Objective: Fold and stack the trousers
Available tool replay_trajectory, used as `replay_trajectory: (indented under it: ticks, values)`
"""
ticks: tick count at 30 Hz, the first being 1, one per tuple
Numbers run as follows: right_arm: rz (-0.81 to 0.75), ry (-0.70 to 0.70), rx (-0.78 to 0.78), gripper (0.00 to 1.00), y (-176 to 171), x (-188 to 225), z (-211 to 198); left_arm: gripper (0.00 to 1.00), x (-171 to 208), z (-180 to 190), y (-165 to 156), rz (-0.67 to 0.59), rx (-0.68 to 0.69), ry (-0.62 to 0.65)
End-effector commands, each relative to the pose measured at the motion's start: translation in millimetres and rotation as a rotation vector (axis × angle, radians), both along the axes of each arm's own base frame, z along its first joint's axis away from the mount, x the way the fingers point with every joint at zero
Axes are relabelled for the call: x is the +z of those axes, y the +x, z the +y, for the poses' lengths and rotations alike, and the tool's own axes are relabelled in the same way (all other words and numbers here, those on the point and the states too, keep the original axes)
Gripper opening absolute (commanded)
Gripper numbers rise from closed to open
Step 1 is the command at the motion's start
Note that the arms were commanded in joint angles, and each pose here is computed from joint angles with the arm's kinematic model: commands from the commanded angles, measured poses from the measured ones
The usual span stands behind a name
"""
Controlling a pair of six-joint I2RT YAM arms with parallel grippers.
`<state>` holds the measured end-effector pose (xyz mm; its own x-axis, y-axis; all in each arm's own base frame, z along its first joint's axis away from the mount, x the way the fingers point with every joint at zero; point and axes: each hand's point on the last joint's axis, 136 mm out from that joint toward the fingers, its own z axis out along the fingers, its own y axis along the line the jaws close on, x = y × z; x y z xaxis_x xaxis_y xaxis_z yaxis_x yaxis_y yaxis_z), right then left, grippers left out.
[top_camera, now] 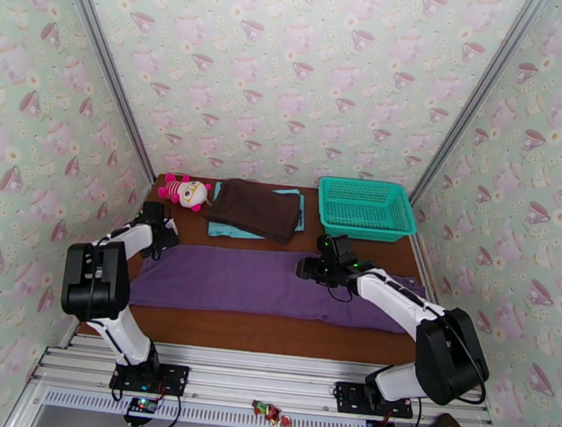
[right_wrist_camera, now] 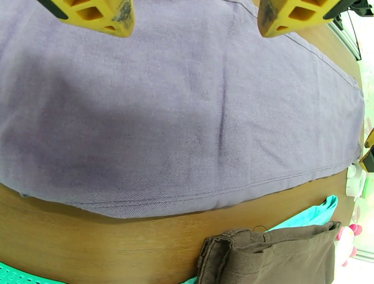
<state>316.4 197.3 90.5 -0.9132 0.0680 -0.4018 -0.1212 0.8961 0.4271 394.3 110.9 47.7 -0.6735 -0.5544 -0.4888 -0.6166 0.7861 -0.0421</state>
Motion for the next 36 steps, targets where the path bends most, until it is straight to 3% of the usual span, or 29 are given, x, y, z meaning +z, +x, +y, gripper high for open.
replay_trajectory:
  ticks: [1,18,23,27,33,36]
  values:
    - [0.003,0.025,0.016,0.73,6.2,0.8,10.6,0.71,-2.1,6.2,-3.7,-0.016,0.023,-0.03]
    - [0.017,0.051,0.046,0.73,6.1,-6.8,18.9,0.56,-23.5,14.9,4.7,-0.006,0.054,-0.058]
    - [0.025,0.049,0.054,0.72,3.8,-9.5,20.0,0.47,-25.9,14.7,5.1,-0.006,0.056,-0.061]
    - [0.024,0.051,0.059,0.73,3.5,-8.9,20.4,0.34,-26.2,15.3,4.7,-0.008,0.058,-0.064]
    - [0.026,0.051,0.062,0.73,2.8,-9.0,20.7,0.33,-16.8,22.1,-3.4,-0.013,0.078,-0.026]
    - [0.032,0.059,0.068,0.73,3.4,-10.0,23.7,0.21,-12.9,22.9,-4.2,-0.024,0.079,-0.015]
